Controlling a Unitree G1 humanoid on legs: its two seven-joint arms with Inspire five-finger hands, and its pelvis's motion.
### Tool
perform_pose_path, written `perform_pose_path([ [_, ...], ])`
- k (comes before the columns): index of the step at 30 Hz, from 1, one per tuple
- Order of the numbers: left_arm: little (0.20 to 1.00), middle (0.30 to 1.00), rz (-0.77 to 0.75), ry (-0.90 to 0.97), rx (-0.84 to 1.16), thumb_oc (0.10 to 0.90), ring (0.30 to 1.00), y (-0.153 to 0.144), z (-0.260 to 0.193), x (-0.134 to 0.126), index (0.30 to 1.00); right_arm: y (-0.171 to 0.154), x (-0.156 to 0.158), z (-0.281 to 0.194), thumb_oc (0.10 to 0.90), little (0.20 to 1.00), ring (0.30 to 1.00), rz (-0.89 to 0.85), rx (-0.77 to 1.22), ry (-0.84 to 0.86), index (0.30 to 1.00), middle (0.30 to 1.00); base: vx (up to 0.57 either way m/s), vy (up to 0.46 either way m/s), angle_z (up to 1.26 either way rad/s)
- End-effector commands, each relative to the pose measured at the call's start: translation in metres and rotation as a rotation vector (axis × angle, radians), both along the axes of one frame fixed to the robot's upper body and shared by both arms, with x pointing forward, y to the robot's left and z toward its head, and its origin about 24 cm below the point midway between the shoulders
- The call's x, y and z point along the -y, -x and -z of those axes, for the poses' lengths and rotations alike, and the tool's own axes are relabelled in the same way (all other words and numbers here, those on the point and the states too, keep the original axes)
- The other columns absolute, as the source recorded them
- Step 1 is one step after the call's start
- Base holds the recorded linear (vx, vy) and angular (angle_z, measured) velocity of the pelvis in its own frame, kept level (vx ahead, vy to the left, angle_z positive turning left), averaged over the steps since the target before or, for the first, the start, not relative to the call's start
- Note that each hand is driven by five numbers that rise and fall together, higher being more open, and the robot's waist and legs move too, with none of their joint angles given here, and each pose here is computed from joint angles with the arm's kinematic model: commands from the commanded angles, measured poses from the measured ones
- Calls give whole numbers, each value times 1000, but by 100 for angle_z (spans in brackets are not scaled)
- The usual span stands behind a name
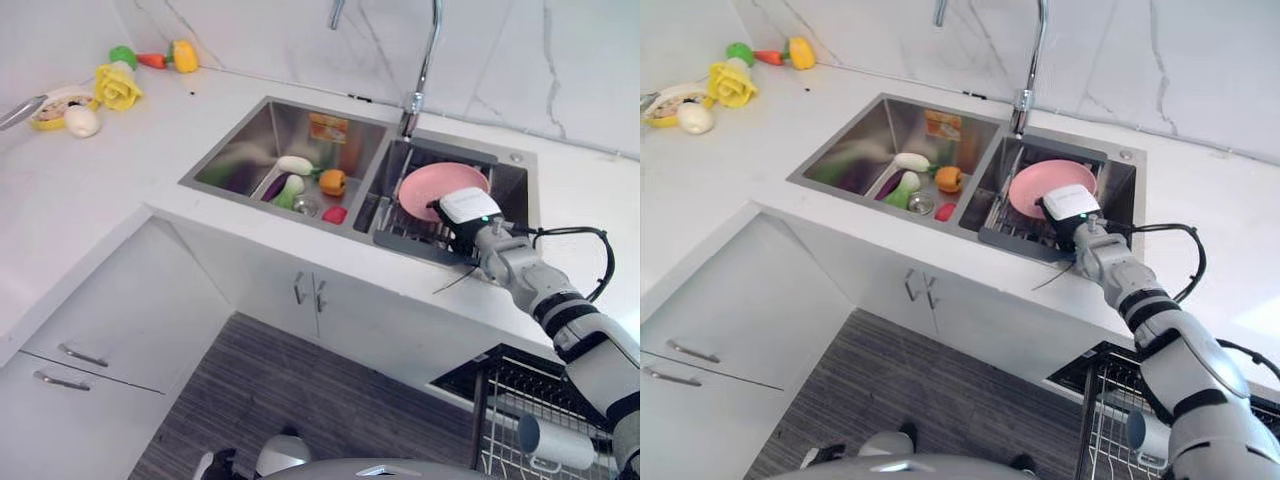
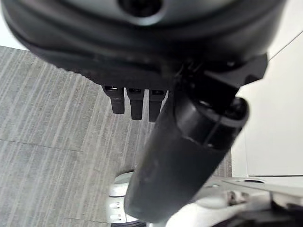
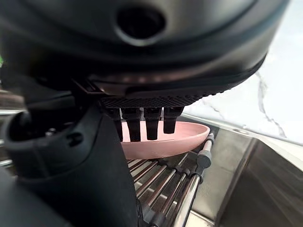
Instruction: Place the dishes in the dishwasher.
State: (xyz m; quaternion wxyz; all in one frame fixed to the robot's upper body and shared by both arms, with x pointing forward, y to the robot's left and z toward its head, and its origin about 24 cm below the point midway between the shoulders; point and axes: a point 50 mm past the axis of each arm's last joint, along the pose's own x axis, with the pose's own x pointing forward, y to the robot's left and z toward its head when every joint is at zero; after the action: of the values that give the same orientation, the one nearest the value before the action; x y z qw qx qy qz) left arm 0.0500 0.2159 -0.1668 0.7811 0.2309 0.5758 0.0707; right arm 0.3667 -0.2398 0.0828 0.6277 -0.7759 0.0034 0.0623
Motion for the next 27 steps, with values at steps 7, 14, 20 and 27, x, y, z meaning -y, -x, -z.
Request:
perform_pose_path([
  [7, 900, 900, 155, 19, 62, 800, 900, -20, -2, 18, 900, -13, 23, -44, 400, 300, 300, 136, 327, 195, 300, 300, -13, 4, 5],
  [14, 900, 900, 171, 7, 107, 800, 900, -31, -7, 13, 900, -1, 8, -71, 400, 300, 300, -11, 553, 219, 300, 300, -1, -1, 1],
  [20, 900, 900, 191, 14, 151, 800, 900, -40, -13, 12, 900, 24, 3, -120, 400, 300, 300, -107, 792, 195, 300, 300, 0, 0, 0],
  [27, 900, 900, 232, 44, 148, 800, 900, -33, -16, 11, 900, 109, 6, -174, 400, 300, 300, -219, 1146, 32, 300, 300, 16, 26, -22],
])
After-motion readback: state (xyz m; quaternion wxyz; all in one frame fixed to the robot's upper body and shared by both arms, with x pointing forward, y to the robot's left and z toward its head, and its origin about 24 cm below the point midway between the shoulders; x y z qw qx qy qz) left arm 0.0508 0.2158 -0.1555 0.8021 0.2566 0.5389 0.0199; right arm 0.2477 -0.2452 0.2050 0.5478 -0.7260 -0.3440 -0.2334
